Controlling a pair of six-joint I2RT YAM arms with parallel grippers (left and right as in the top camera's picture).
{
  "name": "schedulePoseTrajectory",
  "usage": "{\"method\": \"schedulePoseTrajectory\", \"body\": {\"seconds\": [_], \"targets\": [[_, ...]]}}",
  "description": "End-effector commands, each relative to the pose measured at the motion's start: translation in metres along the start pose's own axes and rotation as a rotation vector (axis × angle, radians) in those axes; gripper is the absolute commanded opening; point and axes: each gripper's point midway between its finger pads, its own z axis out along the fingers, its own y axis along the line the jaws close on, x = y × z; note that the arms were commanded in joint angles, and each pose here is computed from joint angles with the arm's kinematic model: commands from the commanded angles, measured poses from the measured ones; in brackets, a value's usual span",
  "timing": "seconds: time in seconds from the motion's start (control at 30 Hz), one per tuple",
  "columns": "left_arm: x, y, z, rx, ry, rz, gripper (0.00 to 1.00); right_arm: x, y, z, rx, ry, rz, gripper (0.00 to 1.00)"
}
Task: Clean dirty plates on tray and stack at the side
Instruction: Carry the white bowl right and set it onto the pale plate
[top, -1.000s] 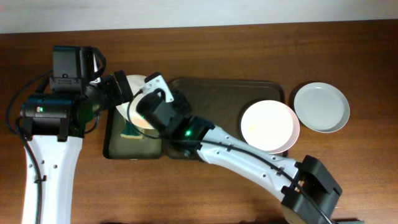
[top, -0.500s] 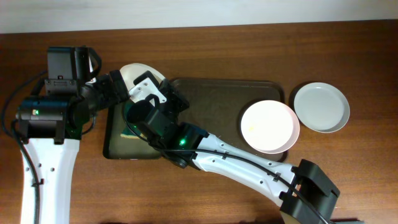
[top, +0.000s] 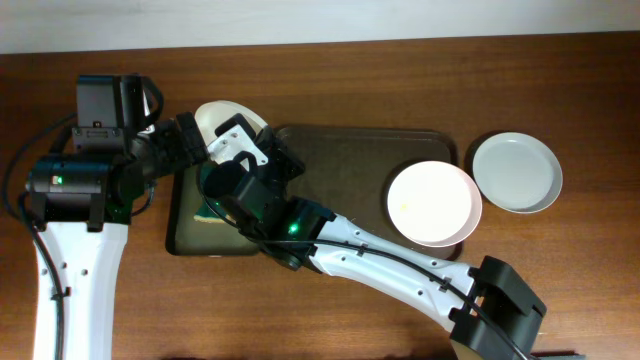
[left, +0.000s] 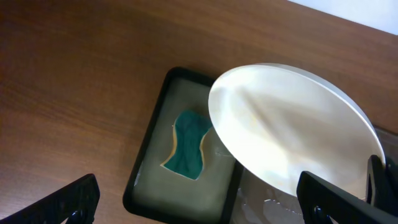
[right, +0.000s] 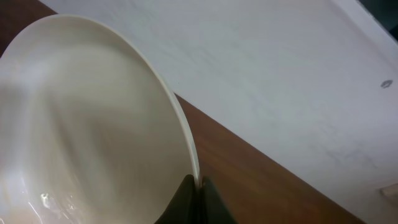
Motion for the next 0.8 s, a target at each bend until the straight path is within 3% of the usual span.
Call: {"method": "schedulePoseTrajectory", "body": {"seconds": [0.0,0.13,0.3,0.4,0.5,0.6,0.77], "targets": [[0.002,-0.006,-0.002,0.022,0.009,0.017,1.00,-0.013,-0.006,-0.003,-0.004,-0.024,0.140,0.04],[0.002,-0.006,-0.002,0.022,0.009,0.017,1.00,0.000,0.014,0.007,-0.162,0.025,0.225,0.04],[0.002,-0.006,-0.002,0.022,0.009,0.017,1.00,0.021,0.050,0.016,-0.569,0.176,0.427,0.04],[0.002,-0.006,-0.002,0.022,0.009,0.017,1.00,0.034,0.041,0.028,-0.701,0.284,0.591,0.04],[0.002,-0.006,-0.002,0.022,0.009,0.017,1.00,0.047,0.018,0.039,-0.844,0.361,0.706,0.04],[0.002,-0.006,-0.002,0.022,0.009,0.017,1.00,0.070,-0.034,0.053,-0.998,0.433,0.857,0.04],[0.002,-0.006,-0.002,0.022,0.009,0.017,1.00,0.142,-0.131,0.080,-0.889,0.569,1.088,0.04]]}}
